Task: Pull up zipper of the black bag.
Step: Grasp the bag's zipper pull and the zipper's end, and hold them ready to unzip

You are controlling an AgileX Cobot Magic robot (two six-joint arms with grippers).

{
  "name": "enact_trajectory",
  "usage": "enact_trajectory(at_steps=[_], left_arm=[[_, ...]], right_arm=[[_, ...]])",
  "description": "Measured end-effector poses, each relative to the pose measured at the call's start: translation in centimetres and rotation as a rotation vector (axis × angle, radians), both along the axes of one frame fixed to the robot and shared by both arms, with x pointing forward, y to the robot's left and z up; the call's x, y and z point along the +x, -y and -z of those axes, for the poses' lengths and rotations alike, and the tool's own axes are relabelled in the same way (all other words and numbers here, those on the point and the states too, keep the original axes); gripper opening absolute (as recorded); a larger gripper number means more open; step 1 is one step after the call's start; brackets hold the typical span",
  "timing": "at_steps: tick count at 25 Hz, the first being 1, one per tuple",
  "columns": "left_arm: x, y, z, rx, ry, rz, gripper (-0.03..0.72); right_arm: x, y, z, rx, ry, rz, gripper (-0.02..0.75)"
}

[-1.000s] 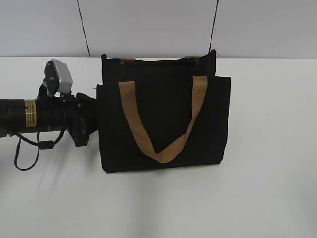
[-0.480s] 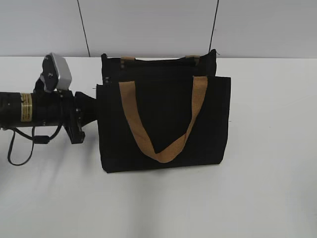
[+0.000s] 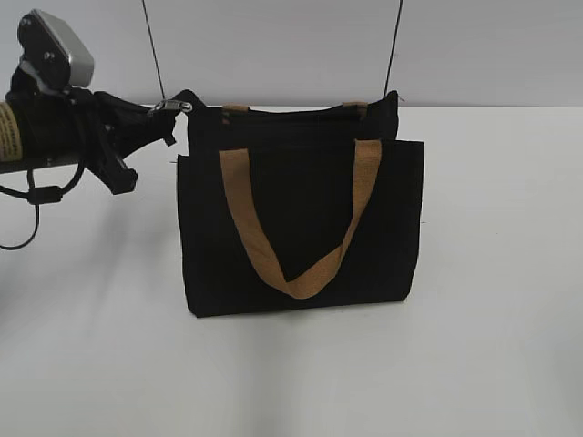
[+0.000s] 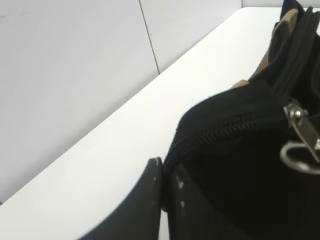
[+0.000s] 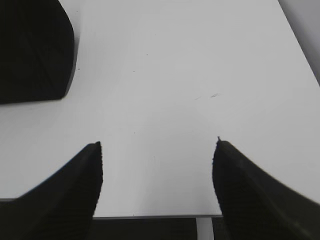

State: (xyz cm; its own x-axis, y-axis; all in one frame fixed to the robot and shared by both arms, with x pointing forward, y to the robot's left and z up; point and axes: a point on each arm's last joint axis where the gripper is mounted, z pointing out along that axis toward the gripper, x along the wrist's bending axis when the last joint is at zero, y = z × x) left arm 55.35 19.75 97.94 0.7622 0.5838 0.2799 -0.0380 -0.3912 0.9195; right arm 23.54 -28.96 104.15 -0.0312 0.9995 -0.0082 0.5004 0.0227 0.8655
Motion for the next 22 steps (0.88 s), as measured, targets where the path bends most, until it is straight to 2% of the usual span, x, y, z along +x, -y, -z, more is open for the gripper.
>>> enact_trajectory(at_steps=[4, 11, 18, 22], left_arm=[[-0.3, -0.2, -1.2, -0.006, 0.011, -0.024, -0.008], [-1.0, -0.2, -2.2, -0.015, -0.031, -0.021, -0.008], [-1.4, -0.2, -3.0, -0.032, -0.037, -0.02, -0.008], [-1.5, -0.2, -2.8, -0.02, -0.045, -0.005, -0.008]], right_arm=[[0.0, -0.2, -0.1, 0.023, 0.007, -0.014, 0.522], [1.9, -0.8, -3.2, 0.117, 0.159, -0.054, 0.522], [7.4, -1.3, -7.7, 0.044, 0.104, -0.218, 0.491], [11.3, -1.5, -9.2, 0.081, 0.043, -0.268, 0.485]])
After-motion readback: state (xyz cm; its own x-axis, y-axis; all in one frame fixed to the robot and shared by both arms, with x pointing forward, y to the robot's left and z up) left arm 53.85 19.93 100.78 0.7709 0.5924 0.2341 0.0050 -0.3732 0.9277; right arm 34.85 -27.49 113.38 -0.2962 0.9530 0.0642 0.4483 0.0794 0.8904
